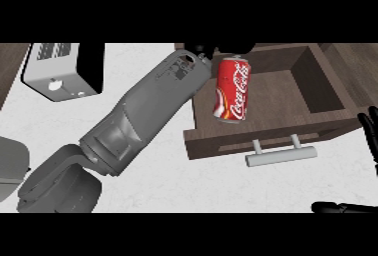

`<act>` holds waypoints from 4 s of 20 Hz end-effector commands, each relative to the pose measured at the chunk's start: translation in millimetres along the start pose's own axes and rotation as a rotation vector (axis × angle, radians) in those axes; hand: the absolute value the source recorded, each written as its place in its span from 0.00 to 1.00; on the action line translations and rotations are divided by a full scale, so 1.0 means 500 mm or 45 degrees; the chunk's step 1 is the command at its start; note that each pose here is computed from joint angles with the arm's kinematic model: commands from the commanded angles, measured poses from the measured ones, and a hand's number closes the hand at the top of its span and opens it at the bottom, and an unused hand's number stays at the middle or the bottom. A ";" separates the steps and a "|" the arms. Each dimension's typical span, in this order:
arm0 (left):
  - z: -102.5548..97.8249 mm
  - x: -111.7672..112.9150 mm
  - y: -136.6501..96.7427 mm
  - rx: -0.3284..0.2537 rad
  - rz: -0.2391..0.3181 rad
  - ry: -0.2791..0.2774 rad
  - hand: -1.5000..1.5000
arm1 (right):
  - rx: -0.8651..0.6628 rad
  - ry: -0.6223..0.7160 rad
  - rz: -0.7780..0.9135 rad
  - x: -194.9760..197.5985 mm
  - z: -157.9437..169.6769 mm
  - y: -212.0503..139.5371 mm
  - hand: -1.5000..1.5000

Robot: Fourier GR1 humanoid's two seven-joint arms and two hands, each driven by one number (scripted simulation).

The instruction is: Pick up the can, place it into the drawer and close the drawer

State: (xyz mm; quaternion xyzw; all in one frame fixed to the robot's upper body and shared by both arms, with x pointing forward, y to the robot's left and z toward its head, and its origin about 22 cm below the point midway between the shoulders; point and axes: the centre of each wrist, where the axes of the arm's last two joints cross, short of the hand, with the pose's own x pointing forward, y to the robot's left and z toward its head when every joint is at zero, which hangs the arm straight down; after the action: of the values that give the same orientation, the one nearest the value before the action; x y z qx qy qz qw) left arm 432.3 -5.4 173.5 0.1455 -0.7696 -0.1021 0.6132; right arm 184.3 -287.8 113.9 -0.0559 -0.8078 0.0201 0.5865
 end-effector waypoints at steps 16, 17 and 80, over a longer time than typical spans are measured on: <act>0.021 -0.021 -0.009 0.047 0.170 0.054 0.00 | 0.092 -0.256 0.492 0.087 -0.016 -0.007 0.00; 0.016 -0.006 -0.008 0.081 0.188 0.037 0.00 | 0.130 -0.253 0.520 0.065 -0.014 -0.003 0.00; 0.076 -0.016 0.275 0.064 0.182 0.082 0.00 | -0.136 -0.201 1.605 -0.273 -0.421 0.201 0.00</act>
State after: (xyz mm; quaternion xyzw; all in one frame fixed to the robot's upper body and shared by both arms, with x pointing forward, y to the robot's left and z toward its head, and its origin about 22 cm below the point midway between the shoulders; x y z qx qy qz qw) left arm 387.6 120.7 199.2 0.1026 -0.7582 -0.0309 0.6432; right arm 423.2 -227.5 40.7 -0.5496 -0.6599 0.3294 0.3925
